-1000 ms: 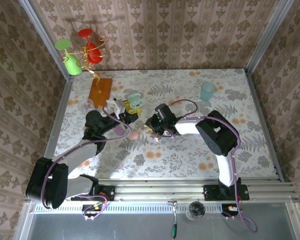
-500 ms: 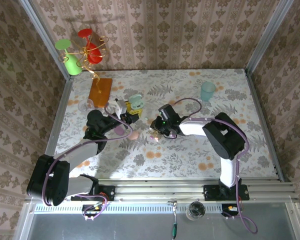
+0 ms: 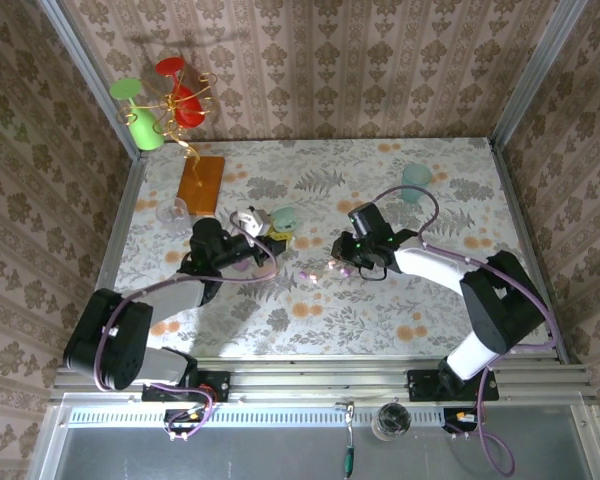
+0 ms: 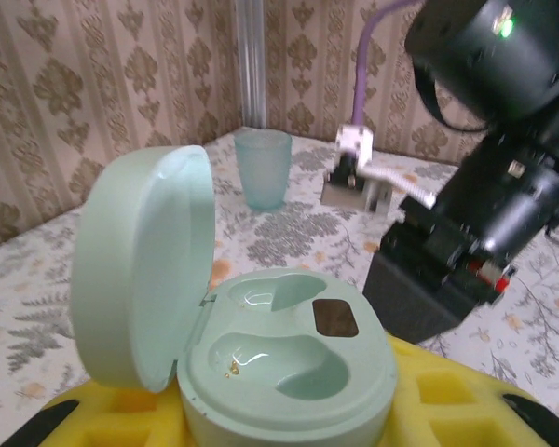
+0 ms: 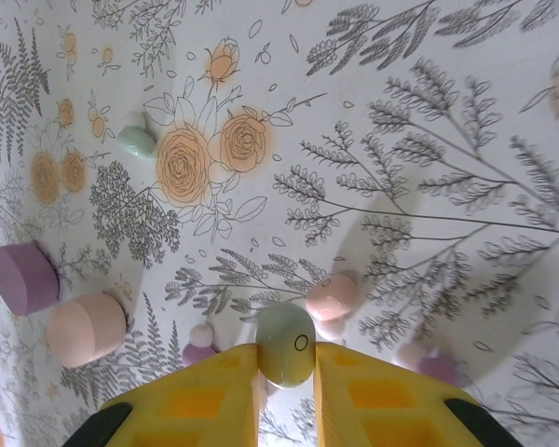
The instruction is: Insert the wireless bluetooth earbuds into the charging case
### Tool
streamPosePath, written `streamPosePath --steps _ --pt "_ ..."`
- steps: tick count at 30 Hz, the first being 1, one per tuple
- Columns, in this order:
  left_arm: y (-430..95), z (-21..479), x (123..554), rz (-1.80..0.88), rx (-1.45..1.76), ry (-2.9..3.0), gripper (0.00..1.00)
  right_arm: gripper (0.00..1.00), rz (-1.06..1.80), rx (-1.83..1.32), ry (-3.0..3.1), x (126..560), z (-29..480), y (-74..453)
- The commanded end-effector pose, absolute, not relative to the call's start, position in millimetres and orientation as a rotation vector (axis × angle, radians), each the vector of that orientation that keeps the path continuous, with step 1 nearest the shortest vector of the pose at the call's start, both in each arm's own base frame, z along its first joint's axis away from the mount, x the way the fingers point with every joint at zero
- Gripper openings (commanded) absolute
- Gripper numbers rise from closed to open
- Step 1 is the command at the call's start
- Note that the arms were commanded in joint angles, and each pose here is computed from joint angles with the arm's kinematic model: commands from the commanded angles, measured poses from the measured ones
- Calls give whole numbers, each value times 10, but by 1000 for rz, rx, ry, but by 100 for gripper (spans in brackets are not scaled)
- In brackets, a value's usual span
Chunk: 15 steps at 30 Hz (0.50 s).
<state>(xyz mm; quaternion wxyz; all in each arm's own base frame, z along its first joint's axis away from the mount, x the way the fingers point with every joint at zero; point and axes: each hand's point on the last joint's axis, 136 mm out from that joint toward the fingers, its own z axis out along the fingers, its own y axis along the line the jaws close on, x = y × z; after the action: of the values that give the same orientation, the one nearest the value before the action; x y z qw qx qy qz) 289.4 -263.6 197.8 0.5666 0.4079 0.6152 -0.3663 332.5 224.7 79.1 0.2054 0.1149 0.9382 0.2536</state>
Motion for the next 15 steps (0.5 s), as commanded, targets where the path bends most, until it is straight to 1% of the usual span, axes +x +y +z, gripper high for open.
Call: streamPosePath --steps 1,10,13,15 --pt "-2799 2054 2867 -860 1021 1386 36 22 590 207 2663 3175 829 2080" --pt "-2975 1915 2765 -926 1099 1392 36 24 639 -32 2585 3082 1232 2128" --pt "-3003 1884 2727 -933 1121 1398 36 24 651 -70 2578 3058 1299 2144" --pt "-3023 1872 2700 -942 1135 1399 36 24 666 -85 2546 3042 1439 2139"
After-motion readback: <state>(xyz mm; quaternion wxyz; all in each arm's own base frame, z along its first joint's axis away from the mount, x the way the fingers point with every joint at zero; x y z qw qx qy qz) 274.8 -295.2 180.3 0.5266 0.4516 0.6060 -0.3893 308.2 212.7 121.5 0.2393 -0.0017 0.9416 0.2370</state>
